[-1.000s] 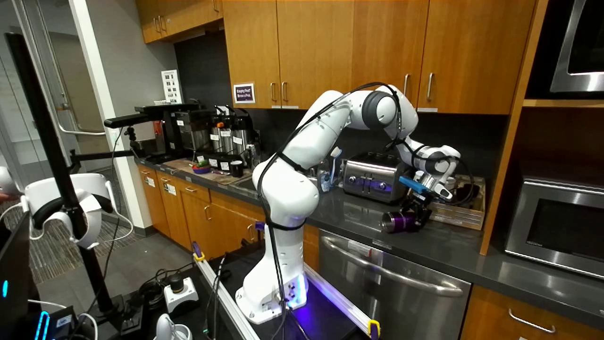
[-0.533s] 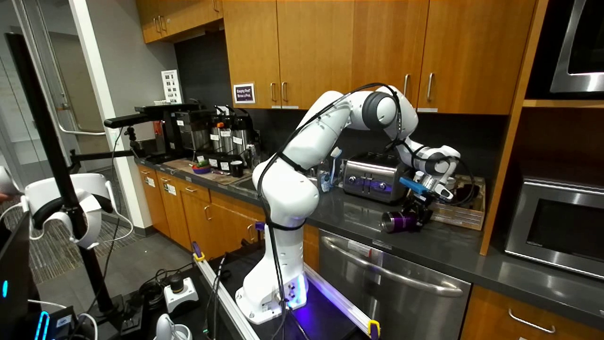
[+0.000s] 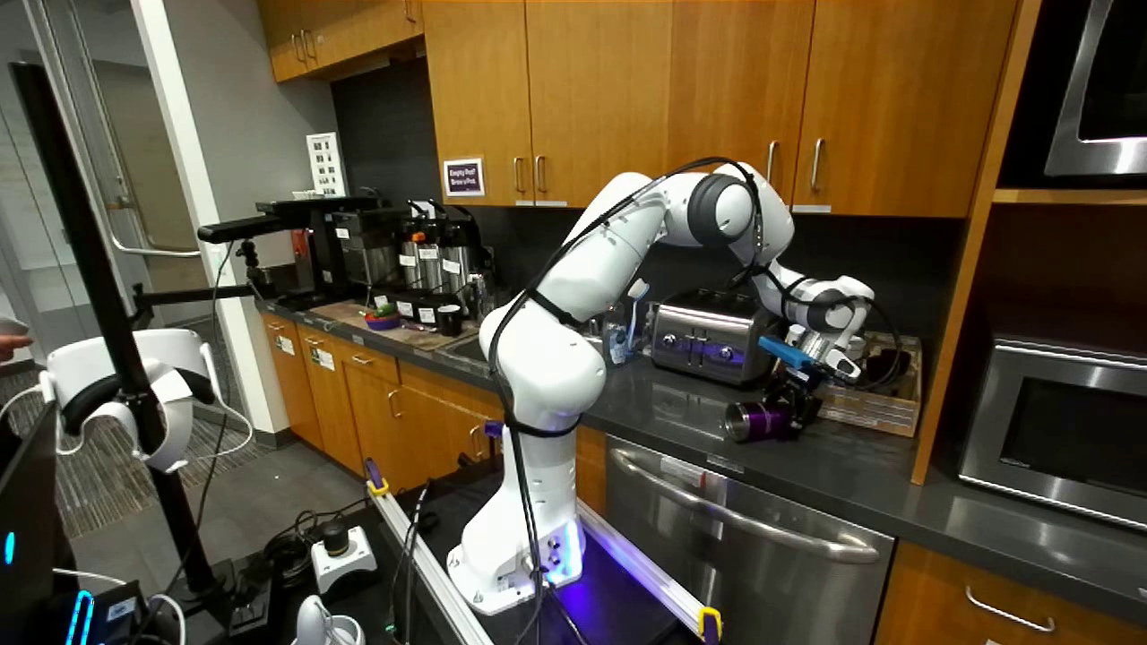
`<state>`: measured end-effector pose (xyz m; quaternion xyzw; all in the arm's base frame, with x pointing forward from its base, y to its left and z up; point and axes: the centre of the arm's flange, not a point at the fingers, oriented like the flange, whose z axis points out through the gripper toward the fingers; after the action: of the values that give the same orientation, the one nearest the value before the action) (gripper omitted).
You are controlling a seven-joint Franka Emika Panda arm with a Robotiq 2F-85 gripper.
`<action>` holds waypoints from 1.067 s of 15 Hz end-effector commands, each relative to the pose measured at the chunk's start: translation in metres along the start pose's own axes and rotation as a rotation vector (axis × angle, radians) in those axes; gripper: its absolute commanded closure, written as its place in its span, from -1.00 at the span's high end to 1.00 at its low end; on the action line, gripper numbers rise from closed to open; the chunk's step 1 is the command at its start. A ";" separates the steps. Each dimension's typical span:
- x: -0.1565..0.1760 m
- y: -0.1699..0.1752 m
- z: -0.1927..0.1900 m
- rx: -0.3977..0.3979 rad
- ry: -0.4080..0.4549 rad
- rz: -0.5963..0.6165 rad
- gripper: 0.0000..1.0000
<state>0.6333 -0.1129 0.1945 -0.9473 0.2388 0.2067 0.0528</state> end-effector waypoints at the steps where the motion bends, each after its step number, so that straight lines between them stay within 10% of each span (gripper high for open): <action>1: 0.000 0.000 0.000 0.000 0.000 0.000 1.00; 16: 0.000 0.000 0.000 0.000 0.000 0.000 1.00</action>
<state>0.6334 -0.1129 0.1944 -0.9473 0.2389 0.2066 0.0528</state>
